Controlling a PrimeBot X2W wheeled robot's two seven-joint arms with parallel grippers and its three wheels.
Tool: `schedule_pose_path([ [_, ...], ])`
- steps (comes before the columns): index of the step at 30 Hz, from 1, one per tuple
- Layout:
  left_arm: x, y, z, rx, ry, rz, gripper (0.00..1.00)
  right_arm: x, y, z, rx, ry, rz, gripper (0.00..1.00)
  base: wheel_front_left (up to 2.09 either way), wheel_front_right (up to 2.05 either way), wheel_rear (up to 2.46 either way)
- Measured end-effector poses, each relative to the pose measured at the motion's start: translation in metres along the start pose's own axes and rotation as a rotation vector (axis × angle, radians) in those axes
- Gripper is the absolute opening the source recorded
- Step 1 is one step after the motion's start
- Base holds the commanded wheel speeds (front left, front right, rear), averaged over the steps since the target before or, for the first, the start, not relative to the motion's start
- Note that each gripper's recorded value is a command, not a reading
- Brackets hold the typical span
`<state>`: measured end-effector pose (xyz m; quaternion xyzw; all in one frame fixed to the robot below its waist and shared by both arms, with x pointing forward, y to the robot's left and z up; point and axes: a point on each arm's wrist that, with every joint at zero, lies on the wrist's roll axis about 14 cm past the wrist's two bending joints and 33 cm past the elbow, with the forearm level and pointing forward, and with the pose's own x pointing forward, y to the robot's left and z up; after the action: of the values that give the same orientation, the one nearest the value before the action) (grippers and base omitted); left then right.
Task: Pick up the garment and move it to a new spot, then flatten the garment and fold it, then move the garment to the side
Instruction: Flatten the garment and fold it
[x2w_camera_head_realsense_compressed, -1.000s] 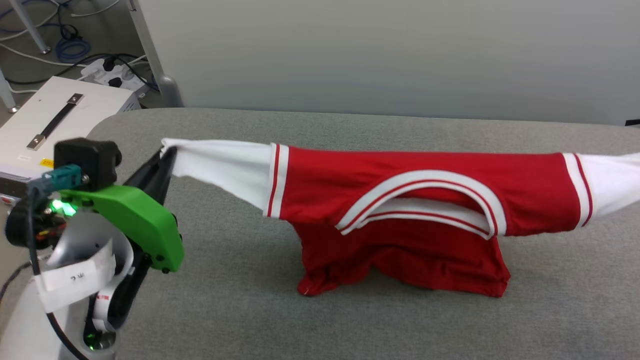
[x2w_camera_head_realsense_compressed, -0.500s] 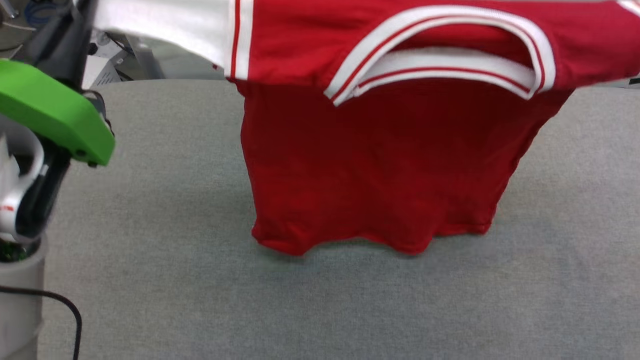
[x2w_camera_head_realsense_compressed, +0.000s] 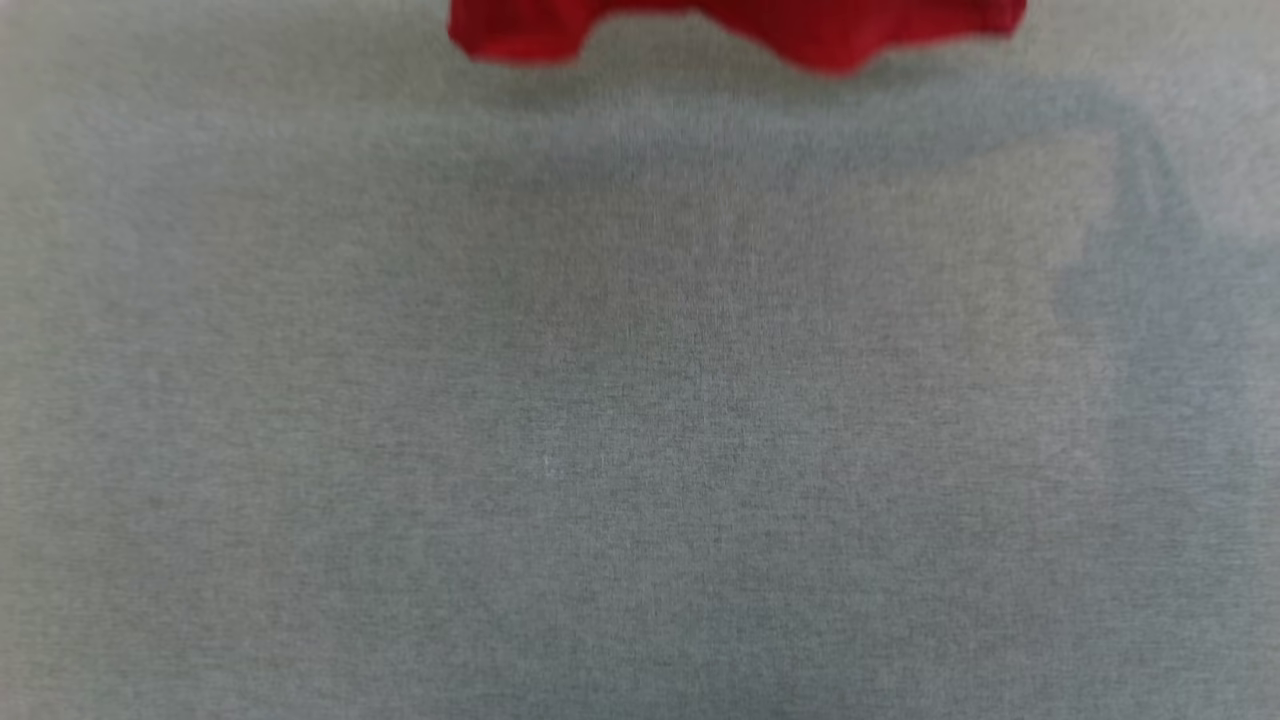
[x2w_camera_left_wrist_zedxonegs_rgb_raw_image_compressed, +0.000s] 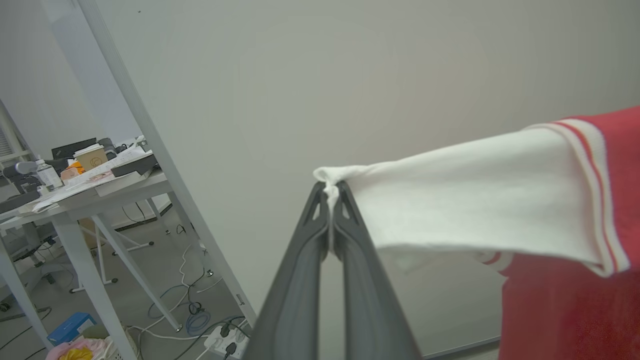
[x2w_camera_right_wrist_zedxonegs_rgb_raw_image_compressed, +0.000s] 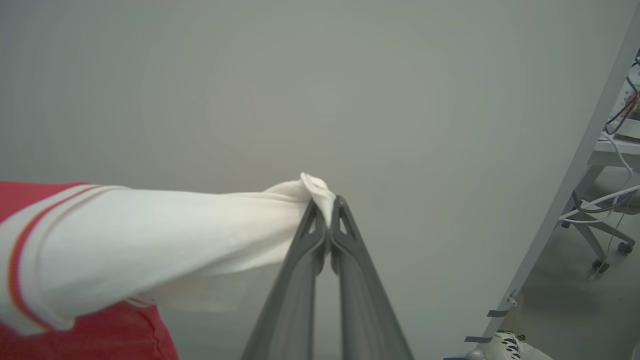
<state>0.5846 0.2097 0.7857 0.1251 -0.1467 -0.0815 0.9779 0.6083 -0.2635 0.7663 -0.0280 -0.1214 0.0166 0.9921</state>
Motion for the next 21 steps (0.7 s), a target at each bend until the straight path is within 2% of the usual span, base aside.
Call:
schedule_pose_path([
  [6, 0.054, -0.008, -0.033, 0.015, 0.011, -0.02, 0.0, 0.046, 0.004, -0.042, -0.025, 0.034, -0.02, 0.0, 0.0, 0.0, 0.0],
  [12, 0.094, -0.01, -0.074, -0.008, -0.02, 0.004, 0.0, 0.08, -0.004, -0.075, -0.015, -0.003, -0.071, 0.0, 0.0, 0.0, 0.0],
  [16, 0.106, -0.018, -0.121, -0.035, 0.018, 0.0, 0.0, 0.089, 0.0, -0.117, -0.001, 0.033, -0.071, 0.0, 0.0, 0.0, 0.0],
  [21, 0.101, -0.035, -0.174, -0.083, 0.084, -0.02, 0.0, 0.08, 0.018, -0.178, 0.009, 0.158, -0.033, 0.0, 0.0, 0.0, 0.0],
])
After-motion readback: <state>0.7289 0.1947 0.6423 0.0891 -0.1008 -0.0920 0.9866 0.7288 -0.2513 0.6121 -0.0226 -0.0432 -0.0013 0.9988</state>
